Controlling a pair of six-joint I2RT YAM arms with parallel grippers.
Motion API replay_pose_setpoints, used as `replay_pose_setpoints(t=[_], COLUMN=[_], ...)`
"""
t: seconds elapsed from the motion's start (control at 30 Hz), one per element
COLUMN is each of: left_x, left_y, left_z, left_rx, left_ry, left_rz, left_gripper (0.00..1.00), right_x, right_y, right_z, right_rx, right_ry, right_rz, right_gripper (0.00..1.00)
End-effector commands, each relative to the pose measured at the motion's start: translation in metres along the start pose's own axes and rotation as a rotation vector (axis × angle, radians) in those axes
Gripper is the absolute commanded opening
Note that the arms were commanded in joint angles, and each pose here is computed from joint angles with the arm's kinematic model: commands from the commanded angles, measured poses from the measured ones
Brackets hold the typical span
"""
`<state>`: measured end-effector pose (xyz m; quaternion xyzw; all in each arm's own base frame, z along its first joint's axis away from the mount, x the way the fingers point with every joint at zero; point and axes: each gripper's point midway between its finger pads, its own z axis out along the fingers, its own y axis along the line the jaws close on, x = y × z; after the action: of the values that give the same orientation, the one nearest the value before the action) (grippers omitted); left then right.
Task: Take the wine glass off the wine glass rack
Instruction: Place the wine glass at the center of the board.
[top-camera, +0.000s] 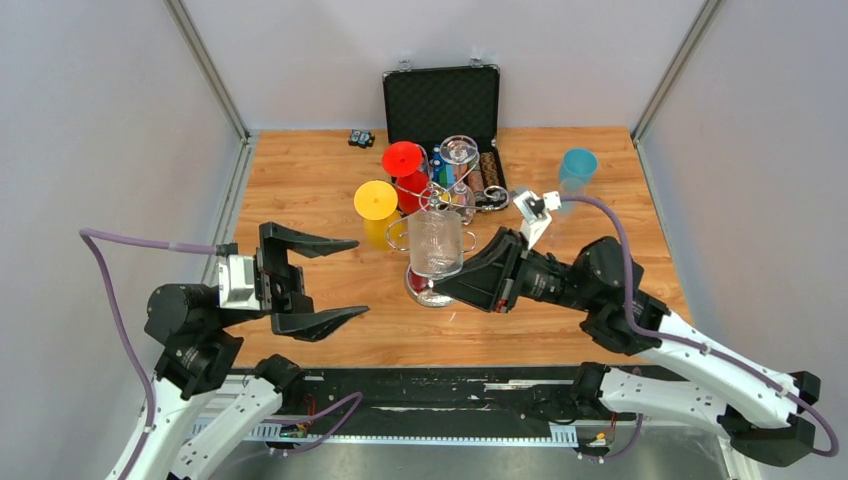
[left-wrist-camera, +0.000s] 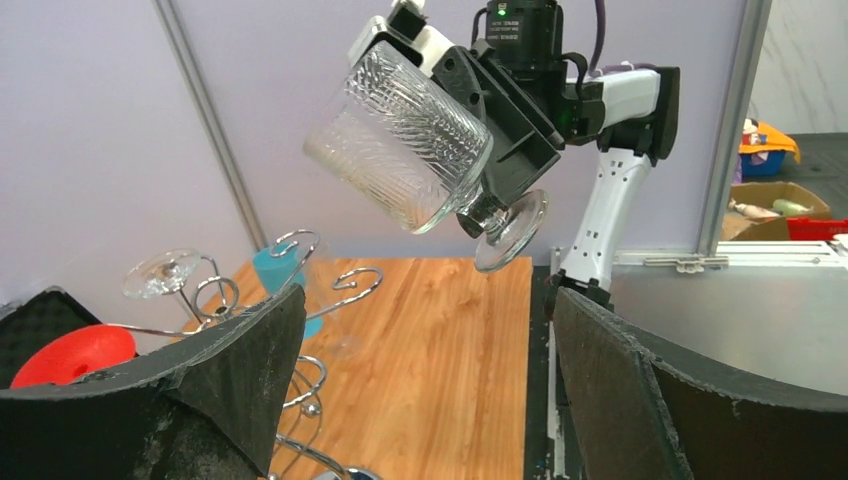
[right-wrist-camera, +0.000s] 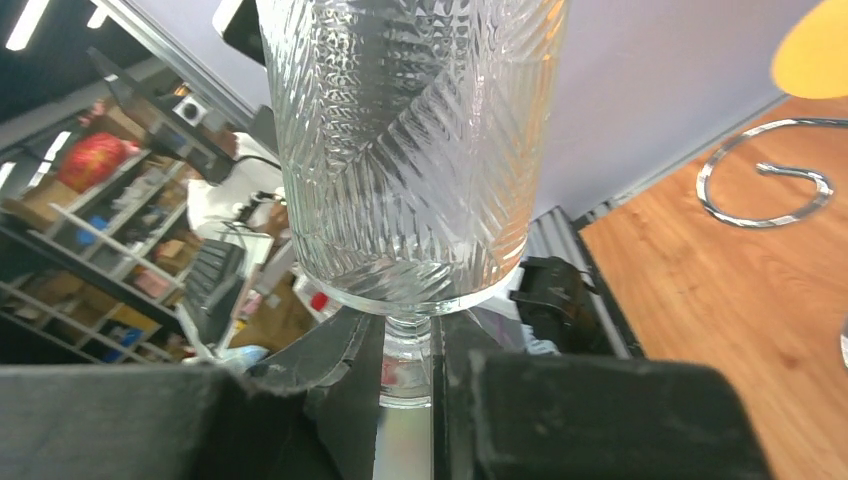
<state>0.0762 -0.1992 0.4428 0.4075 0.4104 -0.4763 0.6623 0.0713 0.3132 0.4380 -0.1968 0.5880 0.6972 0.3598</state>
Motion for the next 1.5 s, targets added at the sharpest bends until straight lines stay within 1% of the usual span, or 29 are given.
replay_pose_setpoints(t=[0.0, 0.13, 0.23, 0.37, 0.43, 0.57, 0.7, 0.8, 0.93, 1.1, 1.33, 1.47], left_x=[-0.016, -0.003, 0.002, 0.014, 0.017, 0.02, 0.03, 0.04, 0.052, 0.071, 0.101, 0.112], left_y=[-0.007, 0.002, 0.015, 0.018, 0.018, 0.018, 0.018, 0.016, 0.014, 0.024, 0.03, 0.027], left_z=[-0.005, -0.009, -0.011, -0.009, -0.008, -0.009, -0.011, -0.014, -0.013, -0.021, -0.031, -0.037], left_rx=[-0.014, -0.09, -0.177, -0.195, -0.195, -0.222, -0.242, -0.25, -0.247, -0.343, -0.424, -0.446], left_ry=[-0.013, 0.076, 0.119, 0.21, 0.227, 0.222, 0.262, 0.32, 0.375, 0.443, 0.554, 0.609], left_rz=[-0.029, -0.102, -0.153, -0.253, -0.3, -0.365, -0.419, -0.472, -0.548, -0.604, -0.692, -0.729], left_gripper=[1.0, 1.0, 1.0, 1.0, 1.0, 1.0, 1.0, 1.0, 1.0, 1.0, 1.0, 1.0], right_x=[-0.009, 0.003, 0.011, 0.03, 0.038, 0.054, 0.066, 0.072, 0.078, 0.081, 0.081, 0.078], right_y=[-0.006, -0.02, -0.026, -0.038, -0.048, -0.068, -0.082, -0.088, -0.092, -0.095, -0.102, -0.1], right_z=[-0.023, -0.043, -0.057, -0.068, -0.071, -0.074, -0.074, -0.073, -0.07, -0.064, -0.047, -0.038], right_rx=[0.043, 0.089, 0.107, 0.12, 0.136, 0.162, 0.171, 0.165, 0.147, 0.141, 0.183, 0.191], right_ry=[-0.072, -0.051, -0.033, 0.047, 0.085, 0.156, 0.197, 0.222, 0.231, 0.231, 0.241, 0.213], right_rz=[-0.191, -0.267, -0.336, -0.422, -0.456, -0.519, -0.558, -0.587, -0.628, -0.71, -0.819, -0.868], right_gripper=[0.0, 0.0, 0.0, 0.0, 0.0, 0.0, 0.0, 0.0, 0.0, 0.0, 0.0, 0.0])
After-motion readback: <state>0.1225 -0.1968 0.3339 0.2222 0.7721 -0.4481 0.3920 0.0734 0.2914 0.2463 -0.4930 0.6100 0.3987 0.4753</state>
